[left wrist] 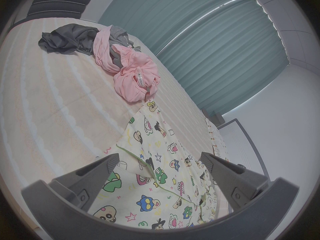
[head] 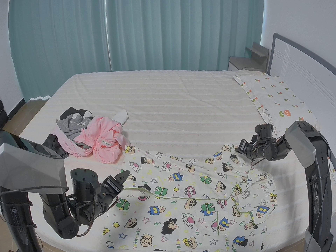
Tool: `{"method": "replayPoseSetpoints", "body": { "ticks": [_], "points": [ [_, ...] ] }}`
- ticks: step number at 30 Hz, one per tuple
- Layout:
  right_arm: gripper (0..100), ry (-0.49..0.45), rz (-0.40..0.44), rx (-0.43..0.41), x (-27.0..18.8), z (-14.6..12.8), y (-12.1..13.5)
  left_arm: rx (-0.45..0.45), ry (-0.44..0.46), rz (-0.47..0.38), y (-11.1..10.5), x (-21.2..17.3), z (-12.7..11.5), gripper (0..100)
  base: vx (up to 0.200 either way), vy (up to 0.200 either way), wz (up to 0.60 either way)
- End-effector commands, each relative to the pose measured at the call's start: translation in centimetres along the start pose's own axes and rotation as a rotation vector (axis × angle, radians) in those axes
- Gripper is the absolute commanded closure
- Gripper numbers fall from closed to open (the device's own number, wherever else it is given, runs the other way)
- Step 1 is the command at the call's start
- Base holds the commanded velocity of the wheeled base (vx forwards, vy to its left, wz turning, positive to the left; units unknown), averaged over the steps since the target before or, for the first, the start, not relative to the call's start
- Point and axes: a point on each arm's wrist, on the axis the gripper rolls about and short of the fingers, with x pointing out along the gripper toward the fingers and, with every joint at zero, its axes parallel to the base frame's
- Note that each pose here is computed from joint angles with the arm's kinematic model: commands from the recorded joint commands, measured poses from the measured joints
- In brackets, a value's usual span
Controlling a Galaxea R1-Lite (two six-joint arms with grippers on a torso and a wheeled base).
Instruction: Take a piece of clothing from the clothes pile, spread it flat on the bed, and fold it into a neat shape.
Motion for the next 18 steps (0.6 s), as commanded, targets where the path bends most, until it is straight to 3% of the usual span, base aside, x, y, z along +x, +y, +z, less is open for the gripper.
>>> {"method": "replayPoseSetpoints", "body": {
  "ticks": [1,7,13,18],
  "points": [
    [100,-0.022,0.017,0.019,-0.6,0.7,0.8,0.000,0.001,0.002,0.0,0.0,0.0,0,0.000,0.000,0.00],
    [100,-0.045,0.030,0.026,-1.0,1.4,1.4,0.000,0.000,0.003,0.0,0.0,0.0,0,0.000,0.000,0.00],
    [100,-0.218,0.088,0.041,-1.0,2.8,2.1,0.002,-0.001,0.005,0.1,0.1,-0.1,0,0.000,0.000,0.00],
    [100,-0.260,0.101,0.034,-0.8,2.8,2.2,0.002,-0.002,0.006,0.1,0.1,-0.1,0,0.000,0.000,0.00]
  ]
}}
